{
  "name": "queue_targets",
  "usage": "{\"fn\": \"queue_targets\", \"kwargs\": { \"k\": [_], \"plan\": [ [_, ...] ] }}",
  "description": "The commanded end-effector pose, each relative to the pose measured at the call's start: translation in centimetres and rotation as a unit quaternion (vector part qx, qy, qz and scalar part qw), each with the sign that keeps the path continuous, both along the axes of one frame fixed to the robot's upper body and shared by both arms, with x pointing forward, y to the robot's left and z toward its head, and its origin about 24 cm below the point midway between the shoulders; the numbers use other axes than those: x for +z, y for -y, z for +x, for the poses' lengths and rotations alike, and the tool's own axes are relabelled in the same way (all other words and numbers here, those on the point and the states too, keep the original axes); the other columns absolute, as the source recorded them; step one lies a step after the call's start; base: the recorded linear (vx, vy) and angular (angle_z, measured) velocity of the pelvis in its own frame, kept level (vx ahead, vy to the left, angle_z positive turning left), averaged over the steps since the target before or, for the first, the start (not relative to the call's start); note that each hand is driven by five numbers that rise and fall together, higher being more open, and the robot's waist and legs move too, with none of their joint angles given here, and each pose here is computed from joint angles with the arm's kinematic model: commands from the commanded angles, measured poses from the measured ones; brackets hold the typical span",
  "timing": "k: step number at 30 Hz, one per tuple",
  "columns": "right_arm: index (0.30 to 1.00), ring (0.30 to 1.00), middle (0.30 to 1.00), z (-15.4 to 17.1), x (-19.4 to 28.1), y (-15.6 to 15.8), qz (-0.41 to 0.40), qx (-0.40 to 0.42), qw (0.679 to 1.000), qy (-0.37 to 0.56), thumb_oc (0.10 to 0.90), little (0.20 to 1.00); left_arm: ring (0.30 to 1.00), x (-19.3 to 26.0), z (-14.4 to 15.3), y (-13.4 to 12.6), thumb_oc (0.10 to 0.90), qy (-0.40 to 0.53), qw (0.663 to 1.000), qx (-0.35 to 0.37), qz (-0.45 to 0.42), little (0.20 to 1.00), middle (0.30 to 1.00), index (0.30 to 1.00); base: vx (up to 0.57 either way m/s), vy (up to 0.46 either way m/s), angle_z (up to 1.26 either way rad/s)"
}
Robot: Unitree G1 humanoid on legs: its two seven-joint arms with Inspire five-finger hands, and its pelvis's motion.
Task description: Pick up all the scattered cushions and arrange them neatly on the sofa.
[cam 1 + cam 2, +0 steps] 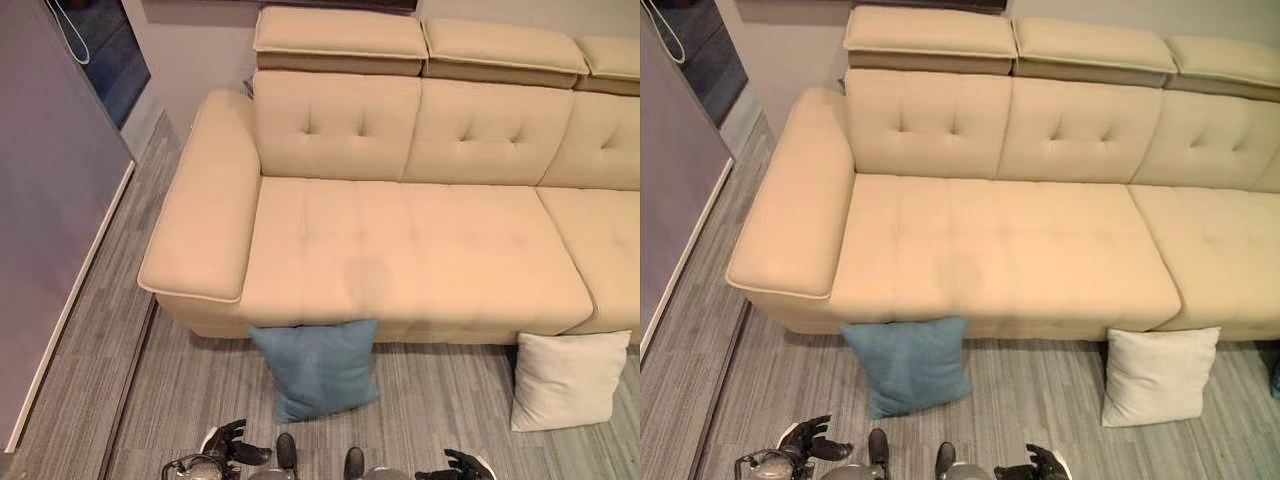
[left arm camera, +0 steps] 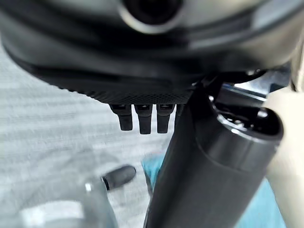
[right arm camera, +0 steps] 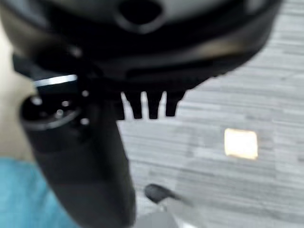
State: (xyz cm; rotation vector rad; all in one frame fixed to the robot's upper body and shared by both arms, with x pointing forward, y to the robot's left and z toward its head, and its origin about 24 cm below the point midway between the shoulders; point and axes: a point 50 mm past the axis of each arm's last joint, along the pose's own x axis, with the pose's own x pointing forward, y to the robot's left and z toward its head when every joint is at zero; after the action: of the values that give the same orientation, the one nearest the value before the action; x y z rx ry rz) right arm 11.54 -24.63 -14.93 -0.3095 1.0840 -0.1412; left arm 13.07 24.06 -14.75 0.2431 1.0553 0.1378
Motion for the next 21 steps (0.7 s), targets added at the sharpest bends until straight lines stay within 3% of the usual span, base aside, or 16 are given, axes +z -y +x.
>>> {"fn": "queue_targets", "kwargs": {
  "k": [1,10,16,21],
  "plan": [
    [0.900,0.900,0.900,2.5,1.1,0.5,-0.021,0.021,0.999,0.046,0.800,0.900,0.900,0.8,0.8,-1.4,0.800,0.026,0.999,-0.003,0.031,0.900,0.900,0.900,0.02,0.017,0.25],
    [0.900,0.900,0.900,4.9,2.3,0.6,-0.033,0.017,0.995,0.094,0.800,0.900,0.900,2.9,5.2,-1.4,0.800,0.111,0.992,0.002,0.051,0.900,0.900,0.900,-0.02,-0.111,0.36],
    [0.900,0.900,0.900,10.1,5.5,0.6,-0.045,-0.002,0.979,0.197,0.800,0.900,0.900,6.7,10.9,-0.5,0.800,0.238,0.970,0.044,0.027,0.900,0.900,0.900,-0.15,-0.106,0.18],
    [0.900,0.900,0.900,16.6,11.2,0.3,-0.071,-0.008,0.941,0.332,0.800,0.900,0.900,11.2,16.0,0.4,0.800,0.346,0.935,0.073,0.014,0.900,0.900,0.900,-0.11,-0.031,0.00]
  ]
}}
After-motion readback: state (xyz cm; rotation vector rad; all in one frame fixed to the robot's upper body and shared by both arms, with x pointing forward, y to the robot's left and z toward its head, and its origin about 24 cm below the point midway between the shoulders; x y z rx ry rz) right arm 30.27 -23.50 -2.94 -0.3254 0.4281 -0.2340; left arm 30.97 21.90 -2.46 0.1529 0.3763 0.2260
